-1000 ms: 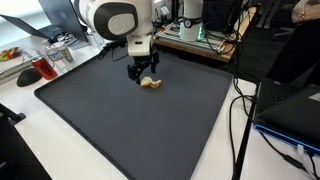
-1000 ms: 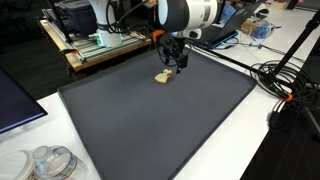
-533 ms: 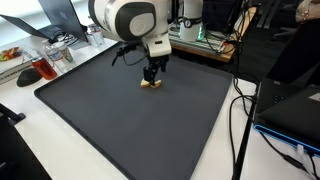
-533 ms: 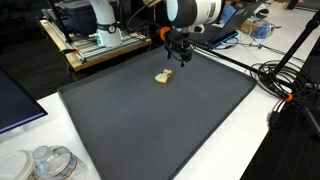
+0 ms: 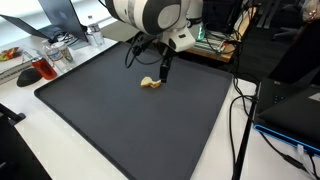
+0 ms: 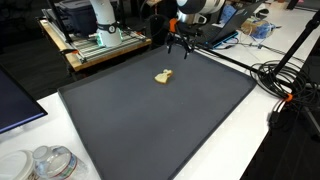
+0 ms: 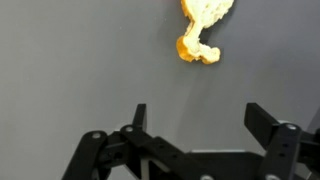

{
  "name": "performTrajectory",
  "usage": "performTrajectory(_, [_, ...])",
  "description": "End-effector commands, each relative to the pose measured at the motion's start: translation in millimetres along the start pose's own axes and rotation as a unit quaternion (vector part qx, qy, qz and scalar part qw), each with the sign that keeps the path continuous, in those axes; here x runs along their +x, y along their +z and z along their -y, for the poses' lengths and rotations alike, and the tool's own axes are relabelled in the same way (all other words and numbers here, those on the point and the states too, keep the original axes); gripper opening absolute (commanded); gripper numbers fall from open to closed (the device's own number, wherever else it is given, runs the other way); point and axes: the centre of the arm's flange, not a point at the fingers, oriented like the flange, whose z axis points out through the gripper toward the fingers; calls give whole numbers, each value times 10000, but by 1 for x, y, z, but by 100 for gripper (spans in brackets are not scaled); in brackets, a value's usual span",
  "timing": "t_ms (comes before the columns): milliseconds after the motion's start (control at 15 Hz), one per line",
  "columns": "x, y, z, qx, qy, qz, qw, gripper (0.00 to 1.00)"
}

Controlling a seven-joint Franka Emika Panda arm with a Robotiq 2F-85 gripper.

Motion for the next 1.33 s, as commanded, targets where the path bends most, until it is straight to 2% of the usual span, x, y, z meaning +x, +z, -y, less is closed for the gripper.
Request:
performTrajectory(0, [25,-11,13,165,296,-45,9994,100])
performTrajectory(133, [43,-9,7,166,763,-88,9969,100])
performTrajectory(333, [68,-7,-8,-245,1542,325,9872,100])
performTrajectory(400, [51,2,3,-64,1149,87,9933,100])
performTrajectory(667, [69,-5,-1,-228,1413,162,9896,100])
performTrajectory(1000, [91,13,-28,37,1177,533,9916,100])
performTrajectory(1267, [103,35,-35,235,1253,1004,9867,100])
